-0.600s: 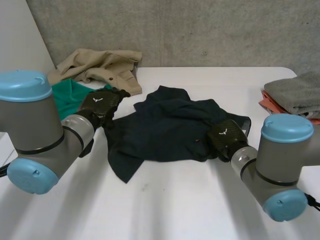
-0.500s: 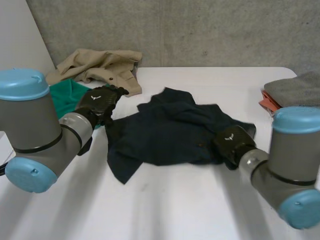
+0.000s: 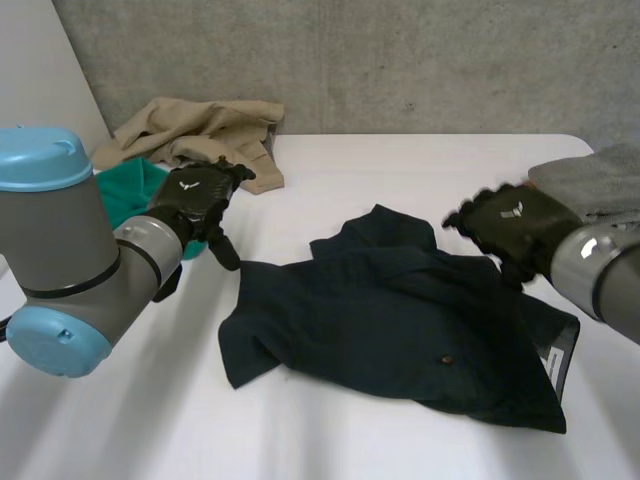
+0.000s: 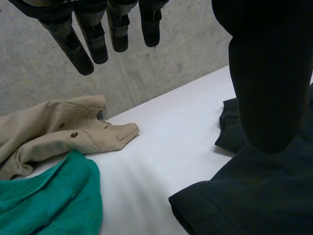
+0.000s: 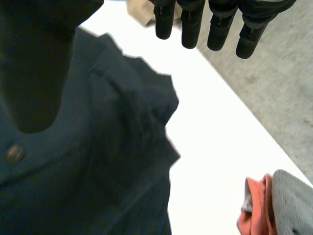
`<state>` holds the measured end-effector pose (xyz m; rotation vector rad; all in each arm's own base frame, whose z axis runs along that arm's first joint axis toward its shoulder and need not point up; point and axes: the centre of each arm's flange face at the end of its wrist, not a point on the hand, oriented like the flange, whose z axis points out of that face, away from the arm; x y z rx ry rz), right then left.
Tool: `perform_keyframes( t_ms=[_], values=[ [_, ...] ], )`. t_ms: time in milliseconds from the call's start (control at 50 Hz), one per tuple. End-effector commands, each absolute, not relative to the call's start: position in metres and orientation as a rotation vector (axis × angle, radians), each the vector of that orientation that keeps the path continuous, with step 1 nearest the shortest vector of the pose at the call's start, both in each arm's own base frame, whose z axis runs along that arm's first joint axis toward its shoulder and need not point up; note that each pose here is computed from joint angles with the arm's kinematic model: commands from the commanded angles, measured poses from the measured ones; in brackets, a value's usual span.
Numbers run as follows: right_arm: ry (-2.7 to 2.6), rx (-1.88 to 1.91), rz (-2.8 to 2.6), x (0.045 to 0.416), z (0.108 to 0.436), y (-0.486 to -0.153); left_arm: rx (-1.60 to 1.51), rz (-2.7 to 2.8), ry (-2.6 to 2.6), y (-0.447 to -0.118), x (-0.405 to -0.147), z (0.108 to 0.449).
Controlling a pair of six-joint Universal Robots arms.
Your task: Fold the laundry.
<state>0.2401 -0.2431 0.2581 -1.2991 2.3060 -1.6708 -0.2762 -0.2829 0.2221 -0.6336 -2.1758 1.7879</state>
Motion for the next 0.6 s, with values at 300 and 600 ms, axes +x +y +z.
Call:
perform_keyframes(
  t_ms=[300,600],
  values=[
    [2.439,-1.204,-1.602,0.293,0.161,-0.322,-0.651,1.785,-2.173,-0.288,-0.277,0.220],
    [2.021,-1.159,-1.865,0.279,0.298,-0.246,-0.859,1.715,-2.187,-0.312,-0.301,0.185]
  ],
)
